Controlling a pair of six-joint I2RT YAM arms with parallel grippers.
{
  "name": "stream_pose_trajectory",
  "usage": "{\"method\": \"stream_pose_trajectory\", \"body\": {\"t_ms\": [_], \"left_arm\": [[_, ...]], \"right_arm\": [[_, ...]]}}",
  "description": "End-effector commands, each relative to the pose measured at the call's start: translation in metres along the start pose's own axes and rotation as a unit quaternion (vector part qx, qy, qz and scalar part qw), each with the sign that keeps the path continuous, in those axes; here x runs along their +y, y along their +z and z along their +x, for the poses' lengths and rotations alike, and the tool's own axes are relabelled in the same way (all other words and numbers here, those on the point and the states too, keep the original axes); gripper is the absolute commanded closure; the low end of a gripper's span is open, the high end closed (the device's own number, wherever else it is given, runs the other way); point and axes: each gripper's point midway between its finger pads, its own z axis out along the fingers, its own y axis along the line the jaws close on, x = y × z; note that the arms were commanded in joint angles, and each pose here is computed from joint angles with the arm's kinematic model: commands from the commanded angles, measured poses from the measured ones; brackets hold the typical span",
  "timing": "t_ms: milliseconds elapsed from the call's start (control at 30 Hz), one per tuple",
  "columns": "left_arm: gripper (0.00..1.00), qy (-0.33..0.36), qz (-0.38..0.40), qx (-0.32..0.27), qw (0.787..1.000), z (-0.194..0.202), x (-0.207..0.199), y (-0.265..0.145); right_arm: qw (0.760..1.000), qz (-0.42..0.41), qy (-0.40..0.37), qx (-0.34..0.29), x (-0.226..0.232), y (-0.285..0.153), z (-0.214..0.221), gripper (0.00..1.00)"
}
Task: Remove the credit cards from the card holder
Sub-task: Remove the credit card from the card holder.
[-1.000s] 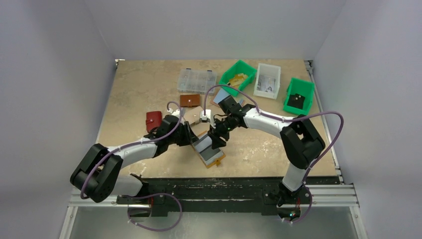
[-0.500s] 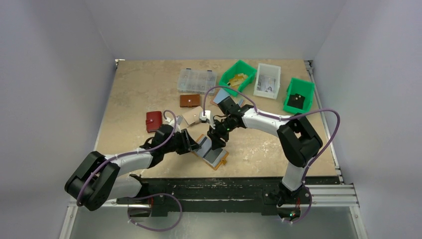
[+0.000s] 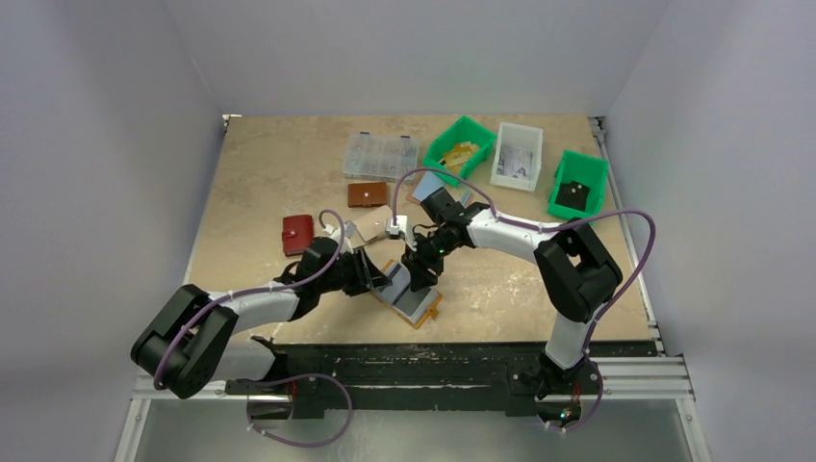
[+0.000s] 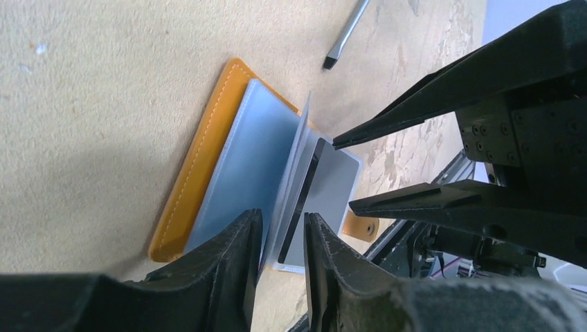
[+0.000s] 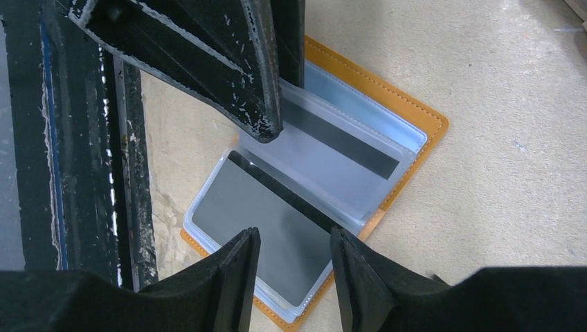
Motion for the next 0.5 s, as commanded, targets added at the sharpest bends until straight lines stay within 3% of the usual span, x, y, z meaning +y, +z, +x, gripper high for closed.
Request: {"method": "stream_pose_trajectory", "body": {"t_ms": [0, 167, 467], "left_arm": [[0.69, 0.037, 0.007, -0.014, 0.999, -0.019, -0.014, 0.004], [0.74, 0.044, 0.009, 0.006, 0.999, -0.016, -0.015, 0.01], [1.0, 0.043, 0.025, 0.03, 0.998, -0.005, -0.011, 0.018]], "right_arm": [[1.0, -0.007, -0.014, -0.011, 0.002, -0.002, -0.011, 0.5], [1.0, -0.008, -0.015, -0.012, 0.003, -0.003, -0.013, 0.51], [0.999, -0.017, -0.026, -0.026, 0.008, -0.016, -0.021, 0.52]]}}
